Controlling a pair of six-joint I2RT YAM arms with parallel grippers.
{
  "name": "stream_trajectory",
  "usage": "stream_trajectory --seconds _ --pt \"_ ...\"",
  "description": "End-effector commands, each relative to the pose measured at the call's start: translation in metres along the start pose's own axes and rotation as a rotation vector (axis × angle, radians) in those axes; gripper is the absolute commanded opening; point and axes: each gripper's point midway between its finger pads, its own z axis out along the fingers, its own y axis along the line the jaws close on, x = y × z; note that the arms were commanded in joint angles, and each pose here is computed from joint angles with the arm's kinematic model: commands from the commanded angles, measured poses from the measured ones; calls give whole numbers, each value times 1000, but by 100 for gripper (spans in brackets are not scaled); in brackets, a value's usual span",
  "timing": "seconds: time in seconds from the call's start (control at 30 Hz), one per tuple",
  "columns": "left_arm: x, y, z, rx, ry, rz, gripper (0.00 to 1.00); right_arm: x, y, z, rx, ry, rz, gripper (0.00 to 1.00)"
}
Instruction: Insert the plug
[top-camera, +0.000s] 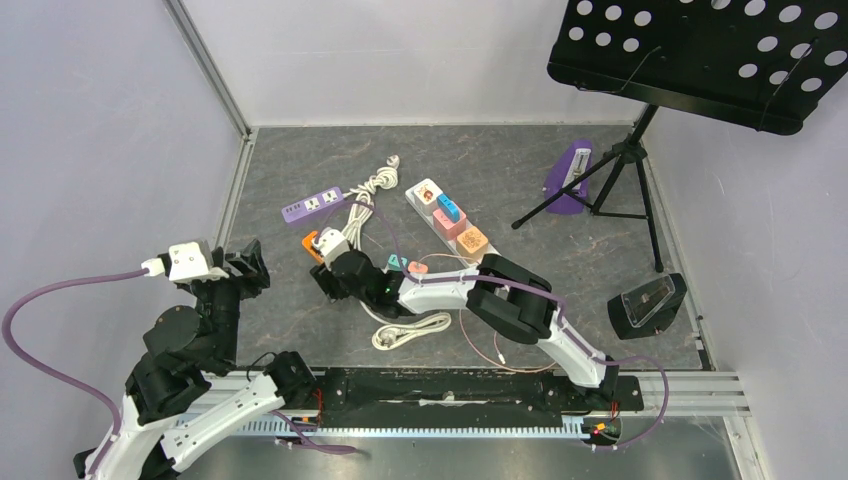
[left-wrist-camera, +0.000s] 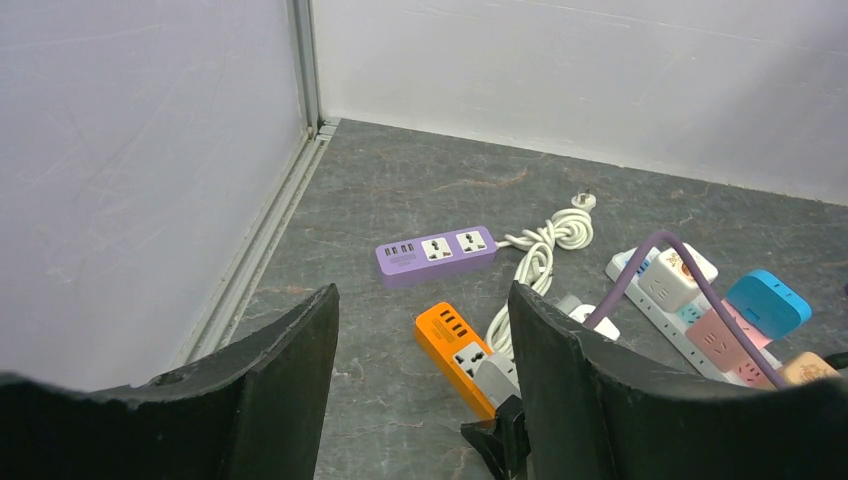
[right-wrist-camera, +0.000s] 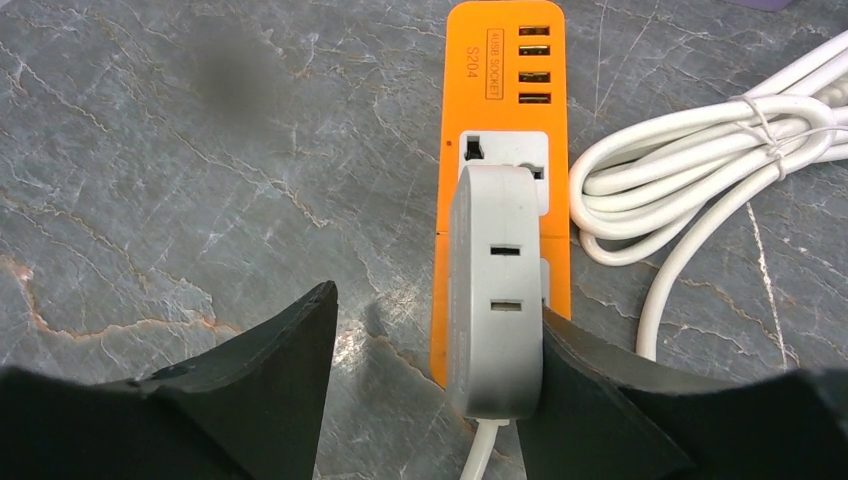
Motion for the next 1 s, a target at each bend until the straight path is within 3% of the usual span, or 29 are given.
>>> stream_trajectory --seconds 0.0,0.4,0.73,0.97 --pt "-7 -3 1 2 -10 -12 69 -44 -4 -13 3 -44 19 62" --pt "-8 -1 -1 10 -13 -21 69 -66 -17 -18 31 -52 91 61" --pt "-6 -1 -1 11 -6 -15 69 -40 -8 -2 -11 35 56 36" --pt "-6 -2 0 14 -2 -15 69 -15 -12 3 4 94 40 31"
